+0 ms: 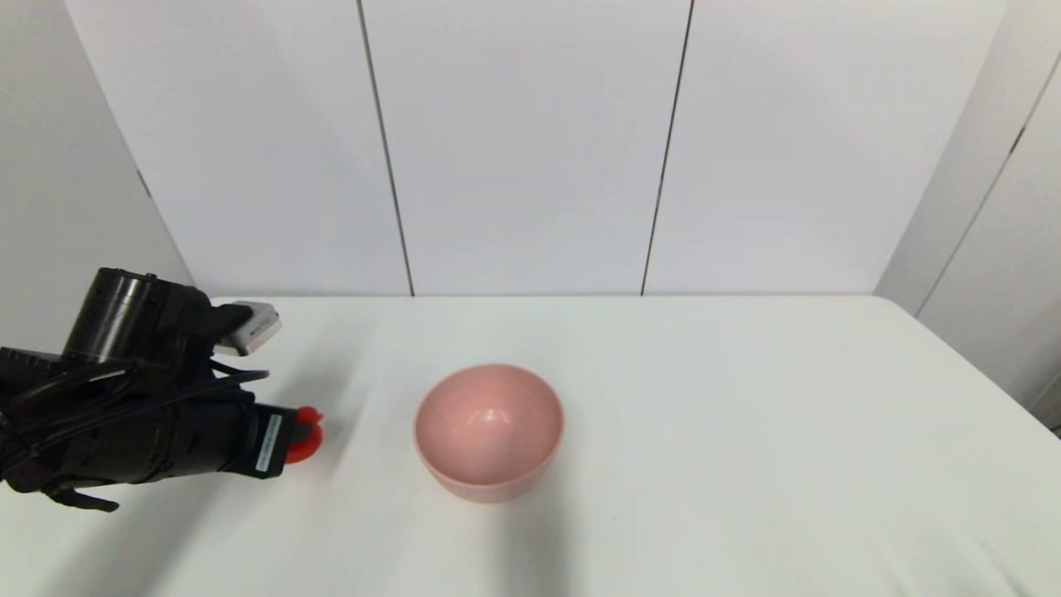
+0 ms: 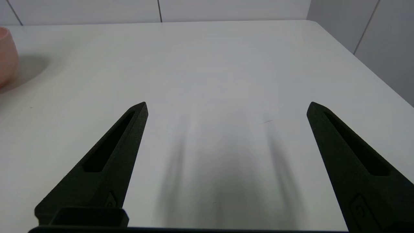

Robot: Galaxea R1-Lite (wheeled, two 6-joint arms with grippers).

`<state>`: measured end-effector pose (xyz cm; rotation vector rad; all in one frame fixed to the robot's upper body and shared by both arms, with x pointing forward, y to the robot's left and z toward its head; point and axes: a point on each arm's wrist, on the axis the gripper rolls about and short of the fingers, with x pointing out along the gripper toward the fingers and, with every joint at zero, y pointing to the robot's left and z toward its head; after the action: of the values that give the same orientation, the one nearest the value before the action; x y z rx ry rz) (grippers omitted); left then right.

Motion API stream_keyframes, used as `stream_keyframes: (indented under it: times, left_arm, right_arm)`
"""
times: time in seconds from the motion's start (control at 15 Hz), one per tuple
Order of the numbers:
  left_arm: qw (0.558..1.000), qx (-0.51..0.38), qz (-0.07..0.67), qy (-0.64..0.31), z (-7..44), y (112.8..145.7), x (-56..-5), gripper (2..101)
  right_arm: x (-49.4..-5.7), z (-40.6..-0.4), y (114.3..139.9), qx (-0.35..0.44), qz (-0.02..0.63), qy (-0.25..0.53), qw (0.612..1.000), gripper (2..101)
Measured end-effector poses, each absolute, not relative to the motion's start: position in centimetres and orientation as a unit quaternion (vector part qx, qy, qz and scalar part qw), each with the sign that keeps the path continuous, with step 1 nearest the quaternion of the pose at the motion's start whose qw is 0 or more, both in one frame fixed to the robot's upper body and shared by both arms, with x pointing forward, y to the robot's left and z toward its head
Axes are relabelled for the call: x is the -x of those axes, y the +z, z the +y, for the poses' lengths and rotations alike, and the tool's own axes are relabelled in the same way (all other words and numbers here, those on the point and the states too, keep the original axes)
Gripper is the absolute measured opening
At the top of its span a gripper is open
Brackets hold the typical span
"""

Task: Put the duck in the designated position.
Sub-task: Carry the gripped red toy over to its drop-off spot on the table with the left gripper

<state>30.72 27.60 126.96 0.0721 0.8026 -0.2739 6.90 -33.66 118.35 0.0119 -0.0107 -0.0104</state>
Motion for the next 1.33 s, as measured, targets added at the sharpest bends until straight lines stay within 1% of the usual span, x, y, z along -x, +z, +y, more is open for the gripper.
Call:
stream_keyframes:
  times: [0.13, 0.33, 0.6, 0.87, 1.33]
  left_arm:
    - [0.917, -0.033, 0.375, -0.133, 27.5, 126.7, -31.3, 17.4]
    - [0.933, -0.017, 0.334, -0.133, 27.1, 126.3, -32.0, 17.4]
    - [0.941, -0.015, 0.311, -0.134, 27.0, 125.0, -32.3, 17.4]
    - [0.946, -0.018, 0.3, -0.123, 26.9, 123.8, -32.7, 17.4]
    - [0.942, -0.021, 0.31, -0.125, 26.7, 122.0, -32.7, 17.2]
  right_arm:
    - [-6.9, -33.7, 118.3, -0.006, -0.005, -0.005, 1.0, 97.3]
    - [-6.9, -33.7, 118.3, -0.006, -0.005, -0.005, 1.0, 97.3]
    - [-6.9, -33.7, 118.3, -0.006, -0.005, -0.005, 1.0, 97.3]
    - [-6.9, -33.7, 118.3, -0.006, -0.005, -0.005, 1.0, 97.3]
    - [-6.9, -33.7, 118.3, -0.006, -0.005, -0.005, 1.0, 97.3]
